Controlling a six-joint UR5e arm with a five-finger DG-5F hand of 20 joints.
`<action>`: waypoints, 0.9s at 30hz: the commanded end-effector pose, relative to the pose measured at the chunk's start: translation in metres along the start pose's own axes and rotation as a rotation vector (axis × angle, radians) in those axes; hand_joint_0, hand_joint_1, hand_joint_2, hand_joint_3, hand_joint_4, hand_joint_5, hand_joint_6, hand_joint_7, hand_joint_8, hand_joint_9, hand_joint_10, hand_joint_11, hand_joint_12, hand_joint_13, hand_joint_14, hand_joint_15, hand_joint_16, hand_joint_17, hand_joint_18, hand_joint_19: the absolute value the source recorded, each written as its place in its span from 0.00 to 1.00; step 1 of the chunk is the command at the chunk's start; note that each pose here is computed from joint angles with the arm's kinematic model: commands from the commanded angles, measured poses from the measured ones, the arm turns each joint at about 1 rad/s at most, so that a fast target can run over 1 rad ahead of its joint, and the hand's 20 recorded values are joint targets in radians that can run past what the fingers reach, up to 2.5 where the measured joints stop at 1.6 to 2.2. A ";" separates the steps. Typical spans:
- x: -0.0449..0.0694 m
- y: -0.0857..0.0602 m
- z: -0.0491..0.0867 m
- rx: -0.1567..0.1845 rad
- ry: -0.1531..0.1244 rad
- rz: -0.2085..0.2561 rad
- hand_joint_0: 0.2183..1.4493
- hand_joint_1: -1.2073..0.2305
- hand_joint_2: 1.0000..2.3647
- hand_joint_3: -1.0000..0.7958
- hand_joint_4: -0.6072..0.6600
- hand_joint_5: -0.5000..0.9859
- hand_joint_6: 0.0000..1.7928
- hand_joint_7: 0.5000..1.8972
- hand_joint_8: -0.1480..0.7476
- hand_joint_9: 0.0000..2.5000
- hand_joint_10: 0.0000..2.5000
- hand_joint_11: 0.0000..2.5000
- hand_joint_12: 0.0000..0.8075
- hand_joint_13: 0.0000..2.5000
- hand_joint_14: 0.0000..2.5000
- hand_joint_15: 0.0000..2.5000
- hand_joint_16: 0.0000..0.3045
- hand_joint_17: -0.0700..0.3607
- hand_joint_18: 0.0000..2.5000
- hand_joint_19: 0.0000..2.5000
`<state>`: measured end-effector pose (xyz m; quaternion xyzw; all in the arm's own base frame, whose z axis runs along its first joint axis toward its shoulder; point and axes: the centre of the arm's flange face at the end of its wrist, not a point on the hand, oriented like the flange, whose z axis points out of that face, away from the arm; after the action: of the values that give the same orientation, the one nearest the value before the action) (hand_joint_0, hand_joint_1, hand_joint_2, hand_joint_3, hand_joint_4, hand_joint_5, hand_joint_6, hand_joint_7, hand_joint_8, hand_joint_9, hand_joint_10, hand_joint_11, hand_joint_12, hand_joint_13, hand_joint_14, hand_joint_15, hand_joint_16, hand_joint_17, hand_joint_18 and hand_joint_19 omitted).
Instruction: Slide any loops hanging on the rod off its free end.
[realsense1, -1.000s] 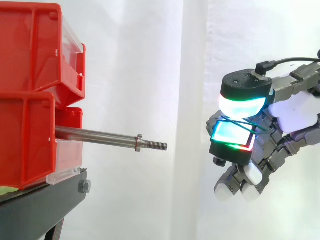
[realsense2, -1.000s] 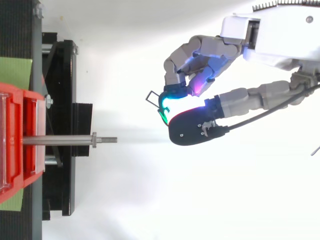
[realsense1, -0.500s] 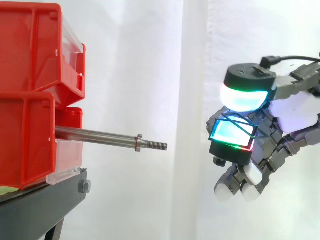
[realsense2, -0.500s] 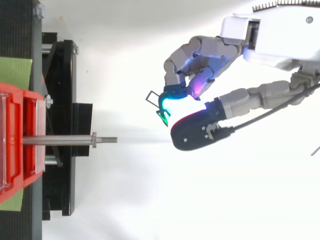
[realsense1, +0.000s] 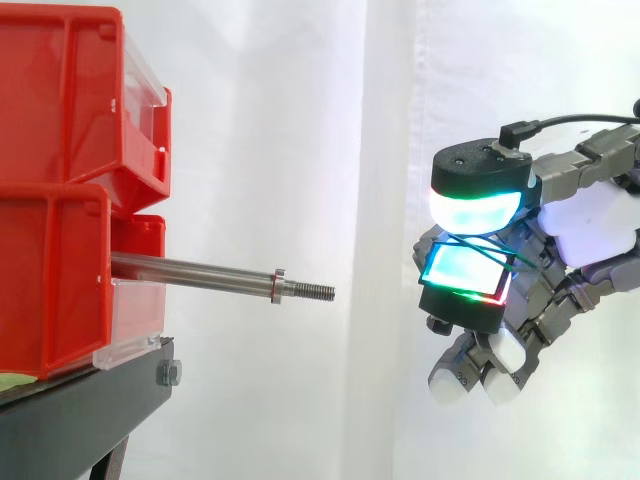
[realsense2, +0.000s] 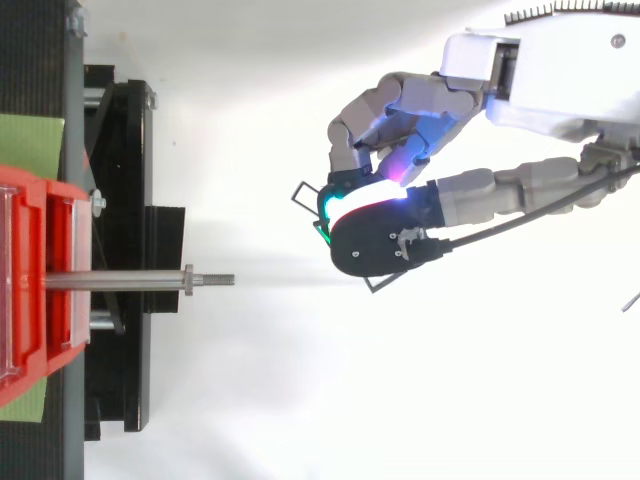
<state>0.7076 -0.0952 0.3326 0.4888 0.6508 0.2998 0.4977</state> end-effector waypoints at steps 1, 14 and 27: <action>0.000 0.000 0.000 0.000 0.000 0.000 0.26 0.44 0.02 0.48 0.56 0.28 0.44 0.43 0.46 0.38 0.01 0.23 0.41 0.19 0.00 0.09 0.16 0.41 0.19 0.15; 0.000 0.000 0.000 0.001 0.000 0.004 0.25 0.37 0.02 0.51 0.57 0.26 0.47 0.42 0.47 0.36 0.01 0.22 0.43 0.19 0.00 0.08 0.16 0.42 0.20 0.14; 0.000 0.000 0.000 0.001 0.000 0.004 0.25 0.37 0.01 0.57 0.45 0.27 0.49 0.39 0.47 0.38 0.01 0.21 0.47 0.20 0.00 0.08 0.19 0.47 0.22 0.13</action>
<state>0.7074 -0.0952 0.3324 0.4905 0.6500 0.3006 0.4965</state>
